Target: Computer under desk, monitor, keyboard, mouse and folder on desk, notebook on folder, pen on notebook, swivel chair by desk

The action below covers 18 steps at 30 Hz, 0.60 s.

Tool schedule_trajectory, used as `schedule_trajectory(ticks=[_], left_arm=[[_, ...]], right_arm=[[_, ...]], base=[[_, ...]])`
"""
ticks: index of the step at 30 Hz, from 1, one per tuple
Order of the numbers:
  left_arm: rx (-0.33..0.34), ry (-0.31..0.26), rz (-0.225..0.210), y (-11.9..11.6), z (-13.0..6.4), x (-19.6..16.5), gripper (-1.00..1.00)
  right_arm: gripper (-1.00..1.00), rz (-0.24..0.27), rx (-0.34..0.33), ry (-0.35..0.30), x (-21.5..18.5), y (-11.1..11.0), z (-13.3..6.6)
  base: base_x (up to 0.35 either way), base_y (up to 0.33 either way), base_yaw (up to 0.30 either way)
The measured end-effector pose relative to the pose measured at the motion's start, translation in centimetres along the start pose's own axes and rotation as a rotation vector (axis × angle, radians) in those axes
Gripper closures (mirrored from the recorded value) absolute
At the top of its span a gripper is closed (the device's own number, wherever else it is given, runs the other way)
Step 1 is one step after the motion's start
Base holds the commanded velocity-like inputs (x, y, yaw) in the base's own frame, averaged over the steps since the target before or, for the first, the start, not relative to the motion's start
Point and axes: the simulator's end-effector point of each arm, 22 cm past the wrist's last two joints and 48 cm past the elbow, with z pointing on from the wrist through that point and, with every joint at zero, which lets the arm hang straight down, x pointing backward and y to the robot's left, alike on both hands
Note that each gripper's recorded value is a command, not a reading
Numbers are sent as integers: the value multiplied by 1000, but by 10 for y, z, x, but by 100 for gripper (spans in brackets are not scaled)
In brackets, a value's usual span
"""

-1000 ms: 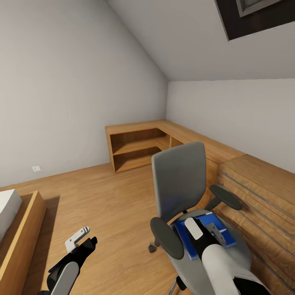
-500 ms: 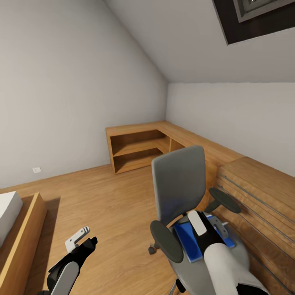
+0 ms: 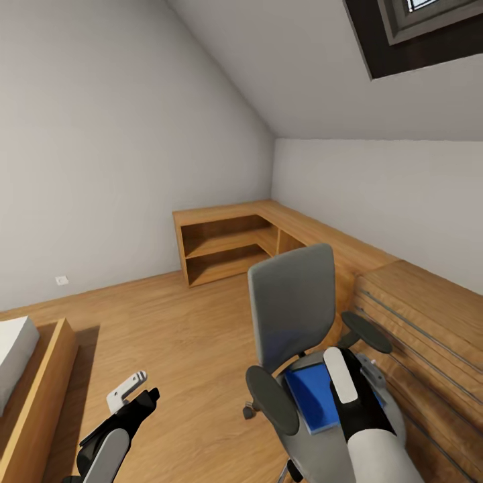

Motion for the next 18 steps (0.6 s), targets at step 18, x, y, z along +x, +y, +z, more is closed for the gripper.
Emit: schedule_trajectory(ticks=[18], left_arm=[[1, 4, 4, -9, -21, -15, -100]], right_arm=[[100, -369, -272, 232, 34, 52, -48]], base=[[0, 0, 0]])
